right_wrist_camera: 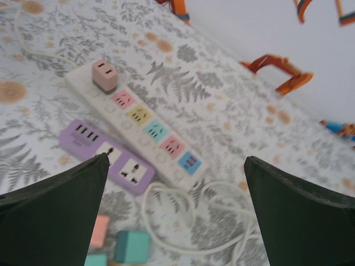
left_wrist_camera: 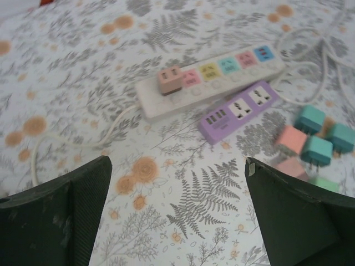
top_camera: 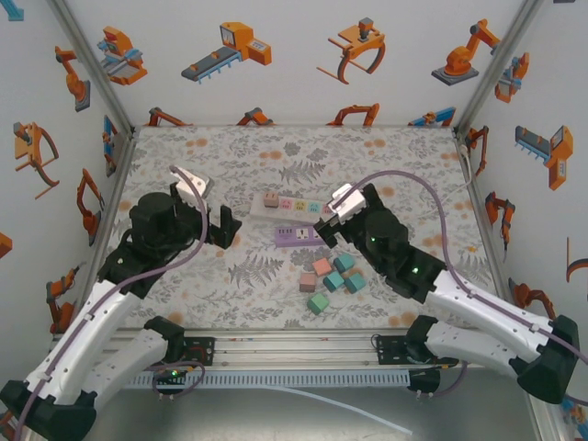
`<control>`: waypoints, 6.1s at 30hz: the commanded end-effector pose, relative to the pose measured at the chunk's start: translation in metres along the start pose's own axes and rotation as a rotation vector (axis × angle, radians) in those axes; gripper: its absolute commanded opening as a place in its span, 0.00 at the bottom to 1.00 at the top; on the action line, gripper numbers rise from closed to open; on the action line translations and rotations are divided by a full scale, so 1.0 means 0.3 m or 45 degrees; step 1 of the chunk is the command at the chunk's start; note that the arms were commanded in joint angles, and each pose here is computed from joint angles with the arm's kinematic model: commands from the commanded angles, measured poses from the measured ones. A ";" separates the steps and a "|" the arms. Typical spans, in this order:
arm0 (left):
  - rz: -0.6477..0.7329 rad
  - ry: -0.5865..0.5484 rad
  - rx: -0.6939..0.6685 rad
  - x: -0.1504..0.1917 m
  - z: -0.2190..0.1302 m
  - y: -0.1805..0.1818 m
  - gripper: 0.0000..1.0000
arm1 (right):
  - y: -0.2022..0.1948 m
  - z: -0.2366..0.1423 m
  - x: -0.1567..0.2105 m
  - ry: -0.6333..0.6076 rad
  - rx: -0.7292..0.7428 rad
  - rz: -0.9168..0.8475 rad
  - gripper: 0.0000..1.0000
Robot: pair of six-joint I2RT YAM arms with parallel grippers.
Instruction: Pull the plug off the socket
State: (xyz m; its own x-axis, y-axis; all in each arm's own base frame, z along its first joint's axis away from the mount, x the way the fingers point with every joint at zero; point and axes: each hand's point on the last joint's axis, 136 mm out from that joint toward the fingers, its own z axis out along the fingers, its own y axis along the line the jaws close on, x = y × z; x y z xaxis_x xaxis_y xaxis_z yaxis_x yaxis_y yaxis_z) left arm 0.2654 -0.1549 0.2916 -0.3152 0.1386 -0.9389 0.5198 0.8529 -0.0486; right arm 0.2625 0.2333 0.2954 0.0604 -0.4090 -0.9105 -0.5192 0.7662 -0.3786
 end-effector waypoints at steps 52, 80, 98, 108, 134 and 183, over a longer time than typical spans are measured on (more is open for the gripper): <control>-1.355 0.839 -0.304 0.554 0.727 0.278 0.67 | 0.444 0.878 0.399 0.544 -0.918 -0.090 0.57; -1.273 0.991 -0.492 0.726 0.728 0.236 0.52 | 0.418 0.840 0.215 0.368 -0.984 -0.071 0.19; -1.286 1.007 -0.539 0.762 0.714 0.255 0.53 | 0.340 0.839 0.121 0.198 -0.958 0.085 0.09; -1.287 0.977 -0.522 0.733 0.715 0.258 0.54 | 0.299 0.822 0.105 0.194 -0.908 0.049 0.10; -0.681 0.169 -0.016 -0.116 0.277 0.137 0.81 | -0.142 0.295 -0.210 -0.144 -0.320 0.854 0.10; 0.582 0.112 0.847 0.144 -0.259 -0.377 0.97 | 0.505 0.236 0.587 0.845 -0.491 1.269 0.25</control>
State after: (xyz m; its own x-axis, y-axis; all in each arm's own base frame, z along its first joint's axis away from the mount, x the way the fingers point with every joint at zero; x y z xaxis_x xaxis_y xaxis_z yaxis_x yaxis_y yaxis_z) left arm 0.1326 -0.2088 0.2816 -0.0213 0.4380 -0.8987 0.9688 0.2312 0.0897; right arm 0.2516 0.3081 0.0629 -0.8913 -0.0113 -0.4532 -0.3105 0.7435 0.5922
